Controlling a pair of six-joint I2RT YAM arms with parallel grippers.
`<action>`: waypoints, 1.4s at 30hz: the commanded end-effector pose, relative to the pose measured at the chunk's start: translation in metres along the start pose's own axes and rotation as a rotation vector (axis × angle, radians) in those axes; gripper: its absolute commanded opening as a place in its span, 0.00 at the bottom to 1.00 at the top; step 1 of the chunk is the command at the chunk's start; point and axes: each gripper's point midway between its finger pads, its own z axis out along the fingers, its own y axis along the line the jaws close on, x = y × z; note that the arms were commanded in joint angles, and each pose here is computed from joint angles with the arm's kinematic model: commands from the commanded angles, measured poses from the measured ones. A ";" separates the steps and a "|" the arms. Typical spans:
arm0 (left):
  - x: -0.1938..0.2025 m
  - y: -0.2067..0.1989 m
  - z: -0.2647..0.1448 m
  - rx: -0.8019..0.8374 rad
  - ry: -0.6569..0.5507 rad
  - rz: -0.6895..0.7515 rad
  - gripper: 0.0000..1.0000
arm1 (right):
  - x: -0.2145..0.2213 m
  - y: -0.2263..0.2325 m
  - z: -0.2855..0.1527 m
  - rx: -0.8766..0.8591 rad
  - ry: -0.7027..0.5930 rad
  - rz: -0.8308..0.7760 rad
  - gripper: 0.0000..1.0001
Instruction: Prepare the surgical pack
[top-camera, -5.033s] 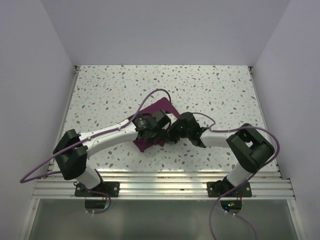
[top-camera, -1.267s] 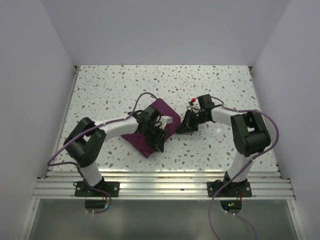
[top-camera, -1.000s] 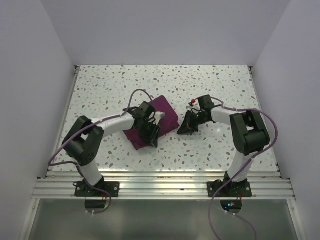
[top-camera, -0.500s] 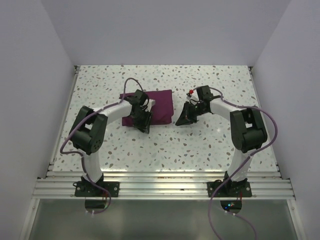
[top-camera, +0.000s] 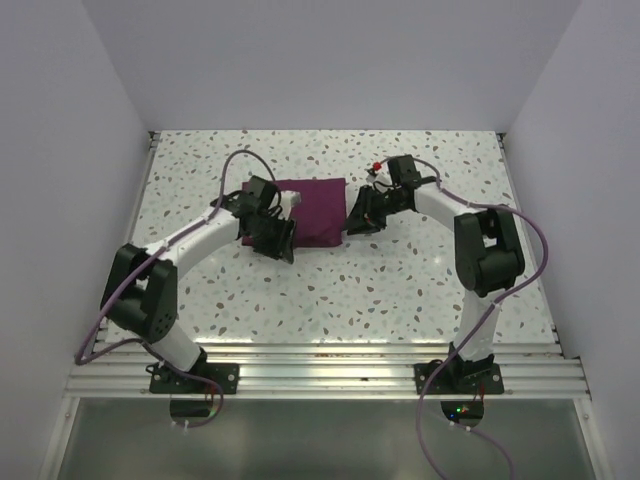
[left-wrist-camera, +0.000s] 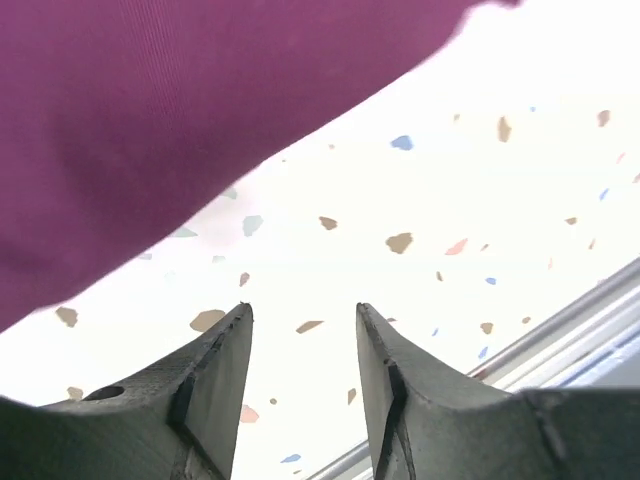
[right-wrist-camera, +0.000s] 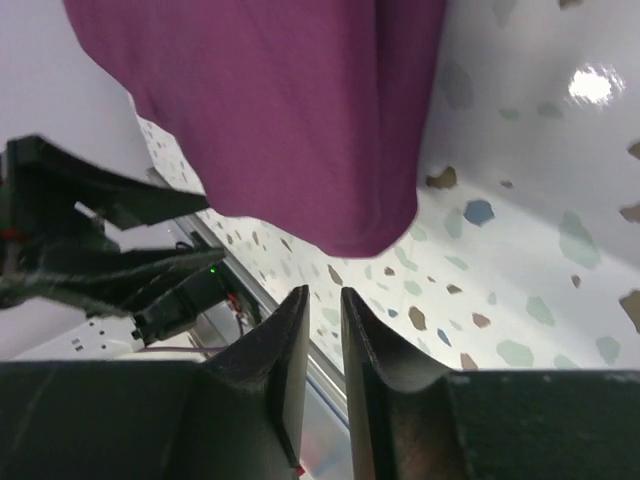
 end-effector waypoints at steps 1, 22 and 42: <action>-0.037 -0.016 -0.039 0.042 -0.166 0.040 0.49 | -0.014 0.021 0.001 -0.042 -0.014 -0.029 0.37; -0.085 0.128 -0.089 -0.103 -0.379 -0.404 0.59 | -0.030 0.001 0.025 -0.005 -0.015 0.012 0.25; -0.068 0.121 -0.100 -0.092 -0.408 -0.425 0.61 | -0.014 -0.001 -0.013 0.151 -0.046 -0.034 0.83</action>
